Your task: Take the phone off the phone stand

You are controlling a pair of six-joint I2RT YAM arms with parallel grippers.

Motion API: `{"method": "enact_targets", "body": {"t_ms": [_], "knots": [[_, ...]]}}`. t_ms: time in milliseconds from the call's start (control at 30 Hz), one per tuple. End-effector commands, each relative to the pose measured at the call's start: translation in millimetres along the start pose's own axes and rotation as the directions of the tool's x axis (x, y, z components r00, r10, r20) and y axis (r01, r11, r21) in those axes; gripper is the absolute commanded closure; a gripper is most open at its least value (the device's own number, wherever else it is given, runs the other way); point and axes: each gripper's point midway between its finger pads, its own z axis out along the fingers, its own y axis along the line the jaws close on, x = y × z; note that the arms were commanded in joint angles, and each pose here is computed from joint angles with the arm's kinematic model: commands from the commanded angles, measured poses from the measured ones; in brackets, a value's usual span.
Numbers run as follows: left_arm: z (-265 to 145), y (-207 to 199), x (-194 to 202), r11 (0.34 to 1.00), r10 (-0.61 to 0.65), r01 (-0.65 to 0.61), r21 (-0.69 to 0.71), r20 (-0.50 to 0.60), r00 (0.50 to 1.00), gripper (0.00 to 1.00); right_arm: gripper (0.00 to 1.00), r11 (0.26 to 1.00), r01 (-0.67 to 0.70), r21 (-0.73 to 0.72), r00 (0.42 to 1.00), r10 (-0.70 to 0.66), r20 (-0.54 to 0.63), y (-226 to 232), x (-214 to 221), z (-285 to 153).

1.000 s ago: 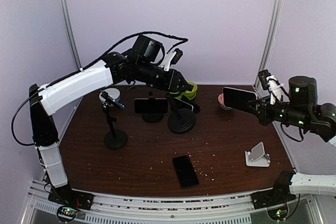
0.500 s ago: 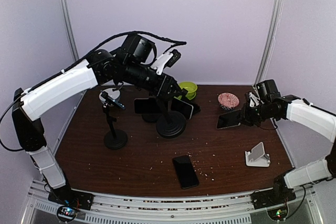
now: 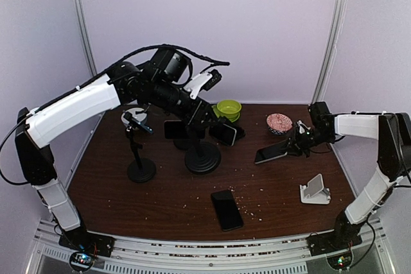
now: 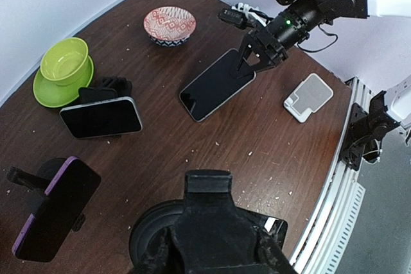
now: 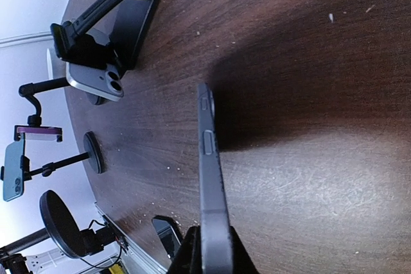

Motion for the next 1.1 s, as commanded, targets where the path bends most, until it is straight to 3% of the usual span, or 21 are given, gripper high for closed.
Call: {"method": "enact_targets", "body": {"t_ms": [0, 567, 1067], "knots": [[-7.9, -3.8, -10.6, 0.999, 0.036, -0.036, -0.006, 0.047, 0.998, 1.0, 0.85, 1.0, -0.02, -0.003, 0.999, 0.02, -0.047, -18.8, 2.2, 6.8], [3.6, -3.9, 8.5, 0.999, 0.041, -0.041, -0.026, -0.001, 0.999, 1.0, 0.56, 0.995, -0.074, 0.068, 0.994, 0.079, -0.071, -58.2, 6.0, 9.0], [10.2, -20.4, 19.2, 0.998, 0.063, -0.063, -0.006, -0.035, 0.997, 1.0, 0.48, 0.983, -0.047, 0.176, 0.998, 0.053, -0.031, -68.7, 9.1, -13.7]]}}
